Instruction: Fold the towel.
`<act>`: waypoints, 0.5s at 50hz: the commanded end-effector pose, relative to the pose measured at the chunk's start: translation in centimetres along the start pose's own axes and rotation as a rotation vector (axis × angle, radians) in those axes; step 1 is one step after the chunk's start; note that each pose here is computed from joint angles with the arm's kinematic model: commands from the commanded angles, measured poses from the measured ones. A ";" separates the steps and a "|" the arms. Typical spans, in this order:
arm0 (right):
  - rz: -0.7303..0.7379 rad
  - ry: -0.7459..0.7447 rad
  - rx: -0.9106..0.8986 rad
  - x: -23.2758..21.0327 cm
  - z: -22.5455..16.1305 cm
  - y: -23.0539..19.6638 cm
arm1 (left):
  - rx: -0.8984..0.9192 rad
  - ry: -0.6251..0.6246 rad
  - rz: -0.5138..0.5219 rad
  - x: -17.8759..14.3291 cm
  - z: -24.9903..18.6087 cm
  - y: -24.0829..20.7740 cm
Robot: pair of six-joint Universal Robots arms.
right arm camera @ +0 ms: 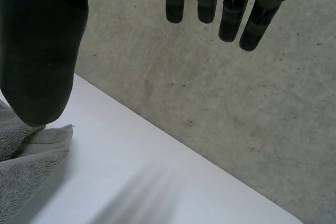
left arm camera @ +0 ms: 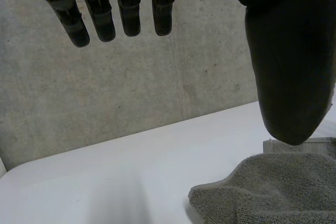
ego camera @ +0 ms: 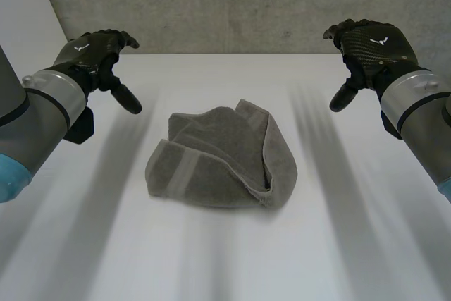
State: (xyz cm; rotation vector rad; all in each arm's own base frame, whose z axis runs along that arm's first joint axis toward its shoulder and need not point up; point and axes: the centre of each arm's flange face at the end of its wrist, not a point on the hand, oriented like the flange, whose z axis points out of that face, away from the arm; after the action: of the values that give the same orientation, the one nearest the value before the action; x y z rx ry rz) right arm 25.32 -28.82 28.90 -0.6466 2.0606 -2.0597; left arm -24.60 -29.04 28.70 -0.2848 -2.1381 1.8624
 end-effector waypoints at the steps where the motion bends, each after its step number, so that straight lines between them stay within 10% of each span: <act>1: -0.012 -0.023 0.000 -0.2 0.0 0.1 | -0.009 0.011 0.001 0.2 0.1 0.4; 25: -0.518 -0.424 -0.040 -5.2 3.6 8.1 | -0.325 0.235 0.244 3.4 1.7 12.6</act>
State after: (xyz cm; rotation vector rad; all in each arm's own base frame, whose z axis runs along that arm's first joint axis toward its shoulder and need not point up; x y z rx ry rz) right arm 28.91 -29.40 21.65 -1.5143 1.8522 -1.8968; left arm -28.10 -27.96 19.16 -0.7217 -2.2665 1.5590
